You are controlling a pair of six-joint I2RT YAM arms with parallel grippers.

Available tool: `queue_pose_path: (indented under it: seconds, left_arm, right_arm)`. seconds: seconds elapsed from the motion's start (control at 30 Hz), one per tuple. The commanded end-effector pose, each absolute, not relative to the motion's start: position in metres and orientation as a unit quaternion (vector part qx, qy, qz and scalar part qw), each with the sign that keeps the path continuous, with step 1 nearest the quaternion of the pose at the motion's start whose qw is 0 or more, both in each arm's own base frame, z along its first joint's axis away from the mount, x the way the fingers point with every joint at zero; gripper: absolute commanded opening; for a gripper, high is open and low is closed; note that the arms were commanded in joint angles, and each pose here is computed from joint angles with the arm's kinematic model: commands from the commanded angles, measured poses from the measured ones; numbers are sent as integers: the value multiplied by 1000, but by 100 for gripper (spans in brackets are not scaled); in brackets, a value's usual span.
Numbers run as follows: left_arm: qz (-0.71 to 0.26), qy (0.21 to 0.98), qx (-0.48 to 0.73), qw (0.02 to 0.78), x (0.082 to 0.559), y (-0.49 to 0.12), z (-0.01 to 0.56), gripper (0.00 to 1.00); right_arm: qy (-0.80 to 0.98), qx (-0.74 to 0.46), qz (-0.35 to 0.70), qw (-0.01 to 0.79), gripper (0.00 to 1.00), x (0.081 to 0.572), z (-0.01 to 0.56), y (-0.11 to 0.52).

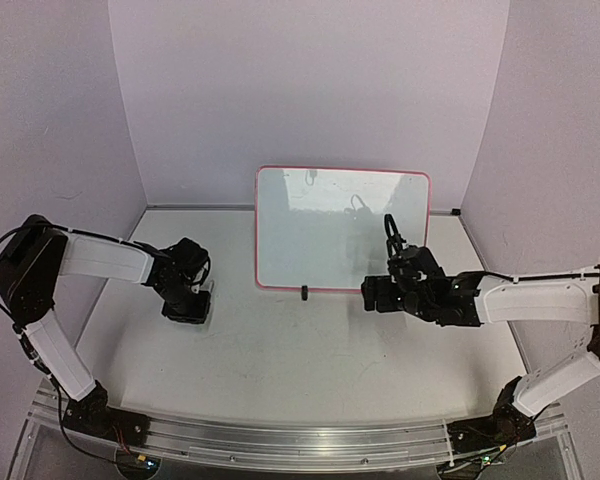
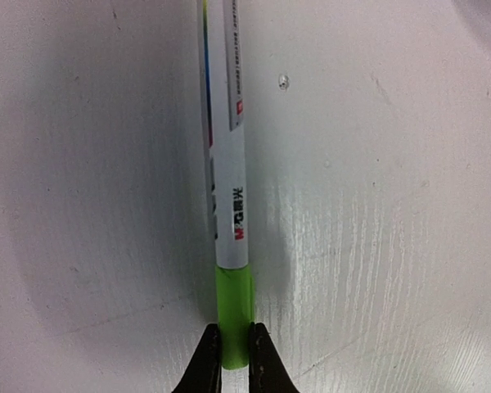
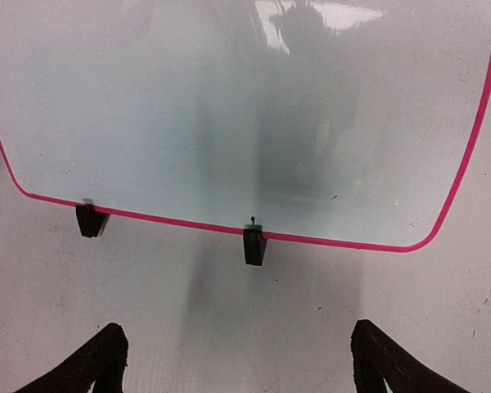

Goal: Write a sentence on the whiteboard
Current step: Pick up the whiteboard marker from the center of the board.

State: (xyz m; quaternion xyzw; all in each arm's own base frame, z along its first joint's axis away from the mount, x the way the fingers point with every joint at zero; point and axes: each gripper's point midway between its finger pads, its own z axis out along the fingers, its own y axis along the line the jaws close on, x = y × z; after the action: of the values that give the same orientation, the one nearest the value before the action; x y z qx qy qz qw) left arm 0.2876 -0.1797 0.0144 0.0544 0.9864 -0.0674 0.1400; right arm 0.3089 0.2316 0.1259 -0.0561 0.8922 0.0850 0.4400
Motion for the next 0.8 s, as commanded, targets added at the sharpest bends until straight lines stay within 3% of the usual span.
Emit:
queue_pose_path:
  seconds: [0.0,0.33,0.67,0.77]
  left_arm:
    - [-61,976,86,189,304,-182,63,0]
    - [-97,931,145,320,314,-186,179,0]
    - [-244,855,344,302,260,-241,228,0]
    - [-249,841,374,301,249,-253,229,0]
  right_arm:
    - [878,-125,141,440,94,311,165,260]
    - [846,-205,330,365,98,304,207,280]
    - [780,-287,466,304,98,270,254,313]
    - [779,-283,480,286,98,268,257,318]
